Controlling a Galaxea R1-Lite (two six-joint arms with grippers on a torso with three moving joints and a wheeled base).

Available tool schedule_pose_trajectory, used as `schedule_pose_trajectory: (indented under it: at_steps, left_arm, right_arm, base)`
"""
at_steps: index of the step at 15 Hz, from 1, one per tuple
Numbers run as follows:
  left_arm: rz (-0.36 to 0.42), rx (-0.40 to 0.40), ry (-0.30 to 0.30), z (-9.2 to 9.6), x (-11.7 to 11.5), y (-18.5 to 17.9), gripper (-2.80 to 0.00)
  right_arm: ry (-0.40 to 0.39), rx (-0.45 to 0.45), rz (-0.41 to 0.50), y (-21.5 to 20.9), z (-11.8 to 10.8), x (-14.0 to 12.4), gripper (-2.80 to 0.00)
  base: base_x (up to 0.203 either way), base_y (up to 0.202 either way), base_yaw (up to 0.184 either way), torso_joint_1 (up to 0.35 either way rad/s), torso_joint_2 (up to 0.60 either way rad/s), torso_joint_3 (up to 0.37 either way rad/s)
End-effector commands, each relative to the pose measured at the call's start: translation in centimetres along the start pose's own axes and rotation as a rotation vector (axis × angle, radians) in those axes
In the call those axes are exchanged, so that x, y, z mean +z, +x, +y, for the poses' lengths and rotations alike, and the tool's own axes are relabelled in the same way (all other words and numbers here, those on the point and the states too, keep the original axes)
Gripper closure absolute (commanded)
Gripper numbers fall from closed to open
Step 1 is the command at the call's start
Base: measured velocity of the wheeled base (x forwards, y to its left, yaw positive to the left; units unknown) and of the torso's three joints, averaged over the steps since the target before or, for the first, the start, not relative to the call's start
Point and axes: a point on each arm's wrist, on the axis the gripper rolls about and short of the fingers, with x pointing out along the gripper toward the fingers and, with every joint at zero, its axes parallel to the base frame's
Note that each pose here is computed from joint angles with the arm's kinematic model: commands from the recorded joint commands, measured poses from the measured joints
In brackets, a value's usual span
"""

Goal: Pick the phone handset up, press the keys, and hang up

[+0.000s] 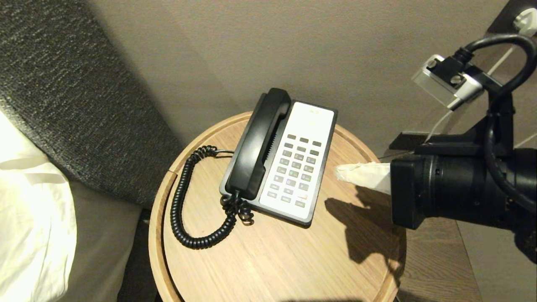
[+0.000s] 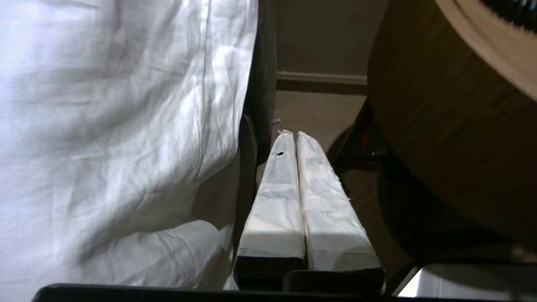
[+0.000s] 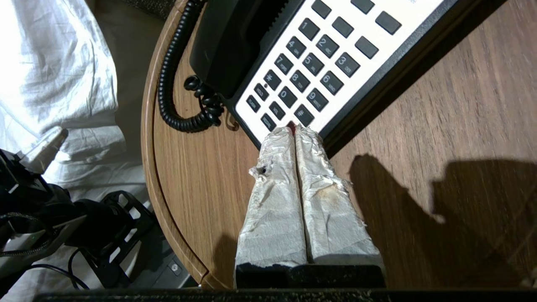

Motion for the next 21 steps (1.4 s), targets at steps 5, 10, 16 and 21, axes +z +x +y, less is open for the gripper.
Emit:
schedule_pose_trajectory:
  at_steps: [5,10,16,21]
  left_arm:
    - [0.002,0.000,-0.003,0.0,-0.4,0.2,0.00]
    - [0.002,0.000,-0.001,0.0,-0.4,0.2,0.00]
    - [0.002,0.000,-0.003,0.0,-0.4,0.2,0.00]
    - [0.002,0.000,-0.003,0.0,-0.4,0.2,0.00]
  right_arm:
    - [0.007,-0.007,-0.030,-1.2,-0.3,-0.3,0.00]
    - [0.086,-0.282,-0.140,-5.8,-5.6,-0.4,0.00]
    - [0.122,-0.589,-0.340,-17.1,-8.1,-11.9,0.00]
    - [-0.054,-0.661,-0.287,-16.0,-8.4,-21.6,0.00]
  base:
    - [0.000,0.000,0.000,0.000,0.00,0.000]
    - [0.000,0.000,0.000,0.000,0.00,0.000]
    - [0.000,0.000,0.000,0.000,0.00,0.000]
    - [0.000,0.000,0.000,0.000,0.00,0.000]
